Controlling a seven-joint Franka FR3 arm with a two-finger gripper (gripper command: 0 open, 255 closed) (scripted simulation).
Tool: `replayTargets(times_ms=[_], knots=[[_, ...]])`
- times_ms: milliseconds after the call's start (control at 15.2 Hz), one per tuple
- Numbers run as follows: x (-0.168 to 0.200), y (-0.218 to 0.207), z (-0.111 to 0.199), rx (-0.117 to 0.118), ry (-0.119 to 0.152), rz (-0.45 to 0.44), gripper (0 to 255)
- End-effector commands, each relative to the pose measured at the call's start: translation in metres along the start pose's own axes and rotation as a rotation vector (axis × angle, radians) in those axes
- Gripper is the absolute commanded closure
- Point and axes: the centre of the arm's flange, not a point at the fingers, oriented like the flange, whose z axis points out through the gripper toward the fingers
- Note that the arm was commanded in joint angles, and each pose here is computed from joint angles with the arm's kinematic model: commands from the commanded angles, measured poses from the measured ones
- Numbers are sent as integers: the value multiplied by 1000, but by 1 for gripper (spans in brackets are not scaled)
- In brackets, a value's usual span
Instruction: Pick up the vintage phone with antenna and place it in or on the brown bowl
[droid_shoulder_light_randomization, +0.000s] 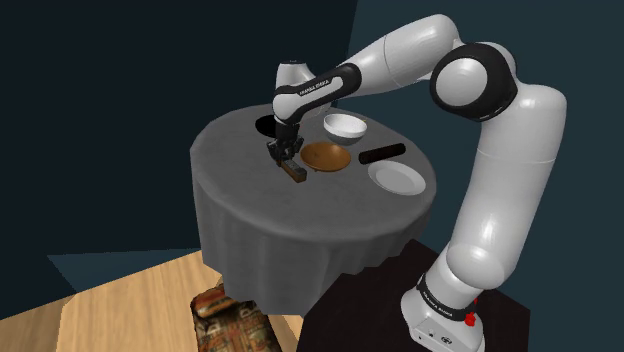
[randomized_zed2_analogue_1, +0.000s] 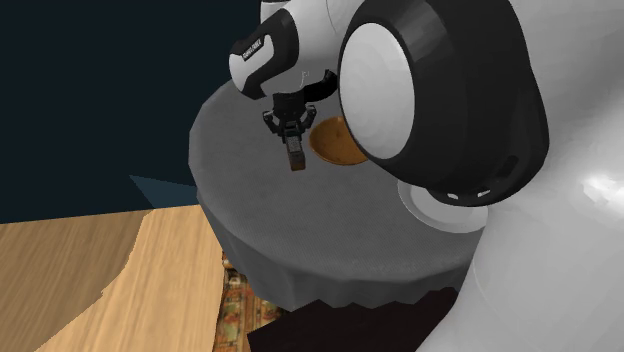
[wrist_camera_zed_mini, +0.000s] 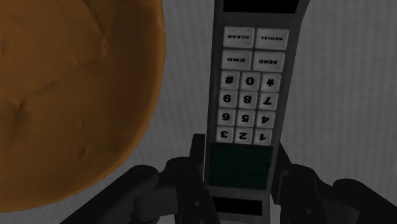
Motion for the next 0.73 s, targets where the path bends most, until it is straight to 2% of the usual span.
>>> replayTargets(times_ms=[0, 264, 660], knots=[[0, 0, 0, 0, 0, 0, 255], [0, 0, 0, 0, 0, 0, 255], [1, 0, -32, 0, 0, 0, 255]])
